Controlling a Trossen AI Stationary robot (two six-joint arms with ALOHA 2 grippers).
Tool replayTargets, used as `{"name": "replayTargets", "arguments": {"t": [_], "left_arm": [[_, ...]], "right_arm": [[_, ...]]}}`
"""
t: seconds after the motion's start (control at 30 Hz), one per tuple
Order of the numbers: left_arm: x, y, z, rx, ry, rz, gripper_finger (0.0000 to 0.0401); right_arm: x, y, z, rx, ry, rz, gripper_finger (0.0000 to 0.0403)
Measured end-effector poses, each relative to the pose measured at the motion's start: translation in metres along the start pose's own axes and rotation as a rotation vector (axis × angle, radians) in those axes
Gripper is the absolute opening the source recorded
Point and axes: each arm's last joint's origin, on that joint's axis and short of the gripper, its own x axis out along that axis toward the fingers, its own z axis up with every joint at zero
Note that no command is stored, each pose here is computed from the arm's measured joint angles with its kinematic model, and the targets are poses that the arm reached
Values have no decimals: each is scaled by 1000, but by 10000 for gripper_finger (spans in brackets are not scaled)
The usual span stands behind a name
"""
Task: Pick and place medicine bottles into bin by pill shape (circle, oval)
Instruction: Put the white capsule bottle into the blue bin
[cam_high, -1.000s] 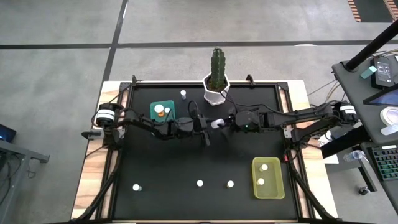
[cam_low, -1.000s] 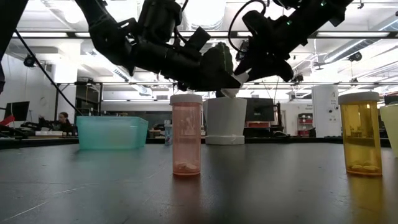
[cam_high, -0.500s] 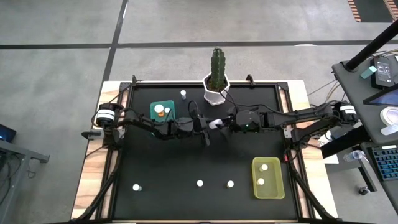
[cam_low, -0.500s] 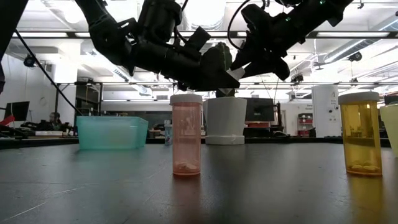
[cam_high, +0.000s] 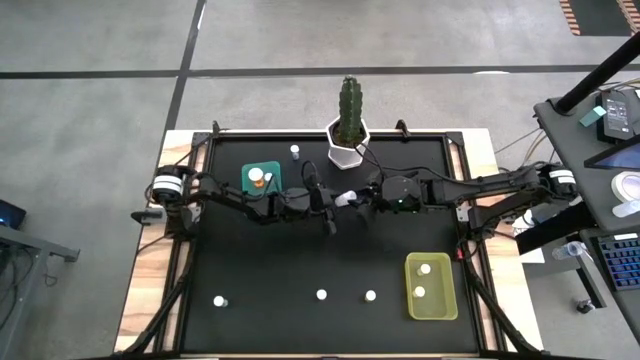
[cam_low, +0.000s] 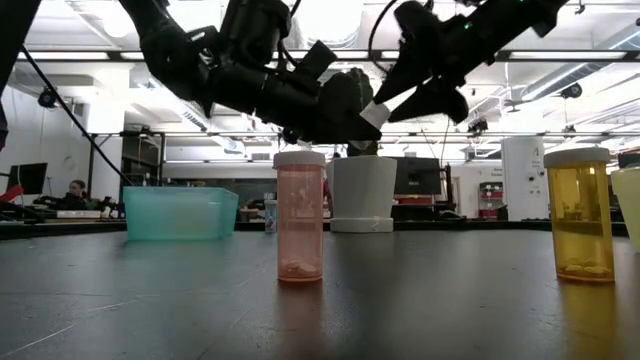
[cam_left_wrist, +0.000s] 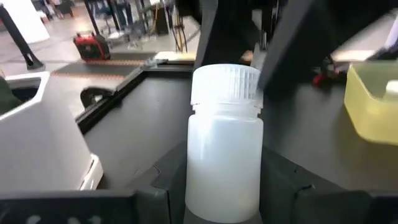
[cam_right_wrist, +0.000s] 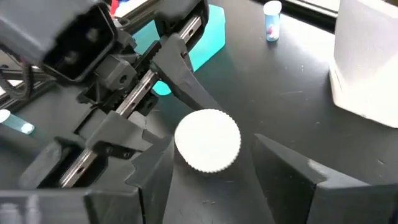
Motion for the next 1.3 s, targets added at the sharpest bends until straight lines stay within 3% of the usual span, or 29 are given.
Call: {"name": "replayTargets", "arguments": {"t": [0.33, 0.63, 0.97, 1.3], "left_arm": [[-33, 10, 22, 47, 193, 54, 127], [-86, 31, 39, 47, 444, 155, 129], [-133, 64, 35, -125, 715, 327, 129], [-149, 81, 15, -330, 1078, 382, 130]], "right_arm": [[-35, -7, 10, -43, -42, -48, 214], [-38, -9, 7, -98, -31, -53, 214], [-35, -11, 4, -187, -1, -68, 215], [-34, -12, 1, -236, 10, -73, 215]]}}
